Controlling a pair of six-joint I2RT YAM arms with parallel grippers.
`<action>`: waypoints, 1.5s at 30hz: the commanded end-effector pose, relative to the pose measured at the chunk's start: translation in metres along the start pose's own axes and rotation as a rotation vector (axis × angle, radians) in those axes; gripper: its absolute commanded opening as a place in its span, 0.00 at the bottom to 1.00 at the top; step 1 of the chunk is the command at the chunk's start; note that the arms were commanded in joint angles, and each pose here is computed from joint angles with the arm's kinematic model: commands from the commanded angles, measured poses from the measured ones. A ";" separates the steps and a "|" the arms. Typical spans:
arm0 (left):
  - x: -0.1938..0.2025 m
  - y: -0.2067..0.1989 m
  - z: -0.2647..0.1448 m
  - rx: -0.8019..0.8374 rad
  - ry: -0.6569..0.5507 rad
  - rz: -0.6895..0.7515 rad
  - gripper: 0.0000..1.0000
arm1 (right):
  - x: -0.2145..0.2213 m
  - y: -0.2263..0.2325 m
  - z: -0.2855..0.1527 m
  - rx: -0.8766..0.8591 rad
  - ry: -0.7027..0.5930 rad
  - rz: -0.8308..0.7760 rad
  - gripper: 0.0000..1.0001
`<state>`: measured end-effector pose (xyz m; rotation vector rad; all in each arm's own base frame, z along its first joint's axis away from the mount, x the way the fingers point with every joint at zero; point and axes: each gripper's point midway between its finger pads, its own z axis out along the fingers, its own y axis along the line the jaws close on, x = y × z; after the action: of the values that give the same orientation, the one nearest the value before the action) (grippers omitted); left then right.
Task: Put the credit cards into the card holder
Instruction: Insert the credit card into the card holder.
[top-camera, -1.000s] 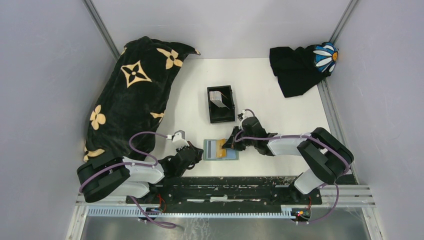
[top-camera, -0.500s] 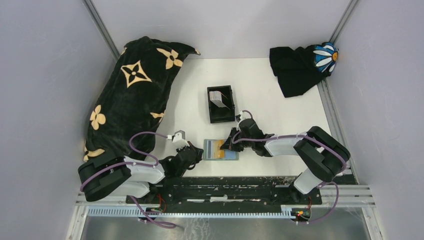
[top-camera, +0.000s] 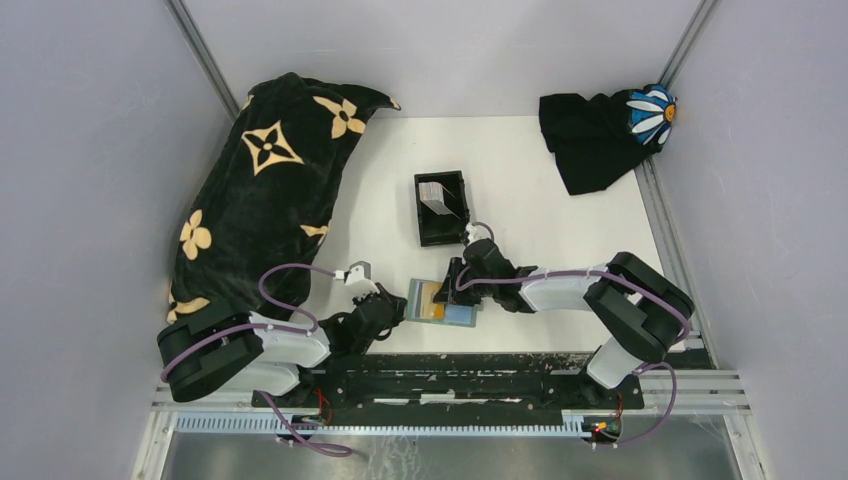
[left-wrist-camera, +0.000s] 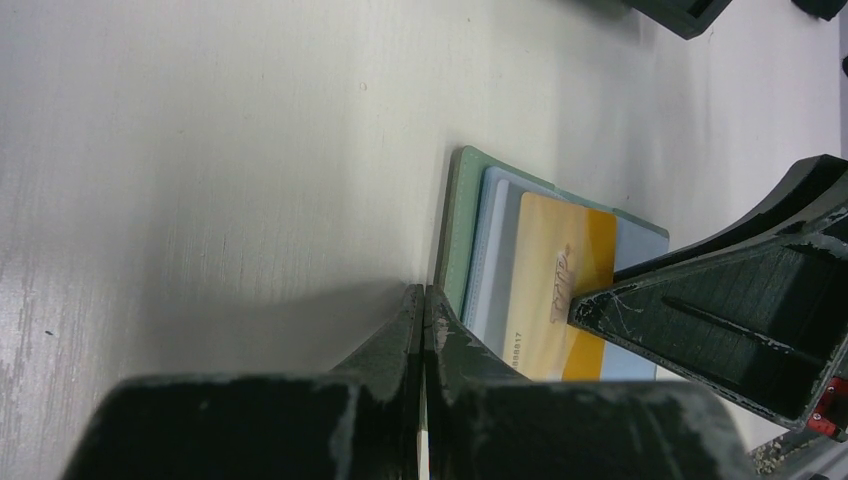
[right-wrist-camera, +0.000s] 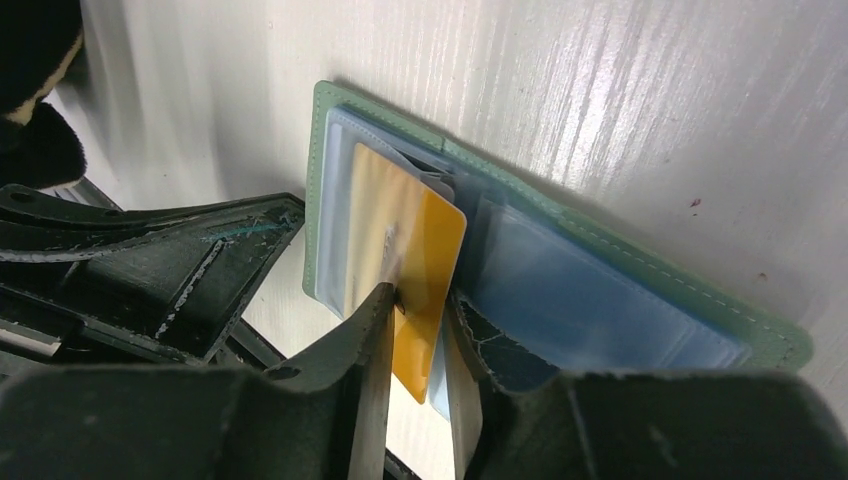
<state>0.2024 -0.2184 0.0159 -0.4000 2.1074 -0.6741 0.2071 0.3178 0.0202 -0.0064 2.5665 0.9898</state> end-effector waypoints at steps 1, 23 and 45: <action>0.008 -0.002 -0.002 0.007 0.033 -0.020 0.03 | 0.010 -0.010 -0.005 0.080 0.033 -0.056 0.31; 0.006 -0.002 -0.005 0.018 0.027 -0.025 0.03 | -0.006 0.001 -0.020 0.130 -0.001 -0.155 0.48; 0.026 -0.045 -0.010 0.169 0.094 0.067 0.03 | -0.008 -0.002 -0.021 0.208 0.036 -0.259 0.47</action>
<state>0.1829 -0.2413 0.0165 -0.3022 2.1537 -0.7798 0.2002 0.2936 0.0290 -0.2477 2.6352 0.6523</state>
